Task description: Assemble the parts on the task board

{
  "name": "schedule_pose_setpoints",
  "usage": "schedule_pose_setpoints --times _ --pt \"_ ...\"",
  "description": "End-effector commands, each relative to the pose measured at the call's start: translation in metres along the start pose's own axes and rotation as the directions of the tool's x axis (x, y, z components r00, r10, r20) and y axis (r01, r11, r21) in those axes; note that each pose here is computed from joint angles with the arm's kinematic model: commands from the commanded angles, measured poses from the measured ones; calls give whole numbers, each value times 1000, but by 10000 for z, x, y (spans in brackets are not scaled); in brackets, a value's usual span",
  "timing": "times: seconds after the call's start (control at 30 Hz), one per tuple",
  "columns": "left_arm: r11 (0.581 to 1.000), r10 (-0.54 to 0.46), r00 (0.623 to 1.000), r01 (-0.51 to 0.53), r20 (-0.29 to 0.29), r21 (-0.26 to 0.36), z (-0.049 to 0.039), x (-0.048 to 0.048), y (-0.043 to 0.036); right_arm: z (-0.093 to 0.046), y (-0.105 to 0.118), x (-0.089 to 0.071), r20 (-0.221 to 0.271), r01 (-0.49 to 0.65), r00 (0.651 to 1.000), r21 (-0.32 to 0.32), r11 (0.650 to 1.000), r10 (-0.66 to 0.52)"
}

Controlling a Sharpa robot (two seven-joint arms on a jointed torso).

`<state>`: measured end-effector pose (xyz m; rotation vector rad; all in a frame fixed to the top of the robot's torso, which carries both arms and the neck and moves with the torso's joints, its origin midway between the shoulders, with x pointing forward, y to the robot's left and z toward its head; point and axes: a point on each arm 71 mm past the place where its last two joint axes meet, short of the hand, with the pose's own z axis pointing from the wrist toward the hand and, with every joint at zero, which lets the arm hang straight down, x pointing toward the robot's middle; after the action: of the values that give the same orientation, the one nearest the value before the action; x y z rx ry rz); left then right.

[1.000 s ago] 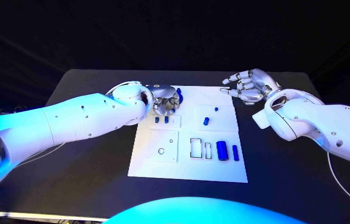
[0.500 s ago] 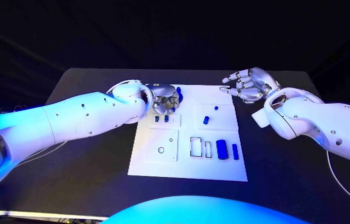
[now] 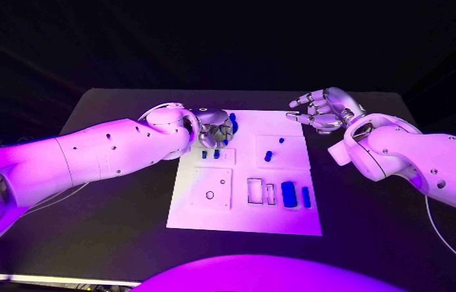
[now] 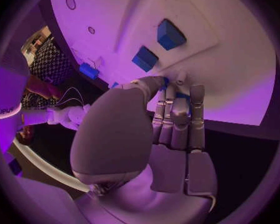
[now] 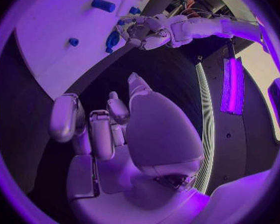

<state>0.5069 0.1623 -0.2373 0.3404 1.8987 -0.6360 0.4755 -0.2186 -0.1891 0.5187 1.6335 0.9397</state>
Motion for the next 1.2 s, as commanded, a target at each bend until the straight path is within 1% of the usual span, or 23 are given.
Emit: schedule_pose_setpoints --times 0.03,0.4,0.6,0.8,0.93,1.03,1.2 --pt "1000 6 998 -6 -57 -2 0 95 8 0 12 8 -4 1 1000 -13 1000 -1" --pt "1000 -3 1000 4 -12 29 -1 65 -23 -1 15 10 -4 1 1000 -15 1000 -1" --pt "999 -22 999 21 25 34 -35 22 -15 -1 15 8 -3 1 1000 -16 1000 -1" --pt "997 -67 996 64 63 39 -109 -64 -9 -2 12 5 -2 1 1000 -16 1000 -1" --pt "993 -111 991 108 76 38 -204 -127 7 -4 7 -1 -1 1 1000 -15 1000 -1" --pt "992 -124 989 122 81 33 -273 -152 37 -7 2 -7 0 2 1000 -13 1000 -2" --pt "992 -129 988 128 84 22 -344 -167 89 -12 -4 -15 2 2 1000 -11 1000 -2"
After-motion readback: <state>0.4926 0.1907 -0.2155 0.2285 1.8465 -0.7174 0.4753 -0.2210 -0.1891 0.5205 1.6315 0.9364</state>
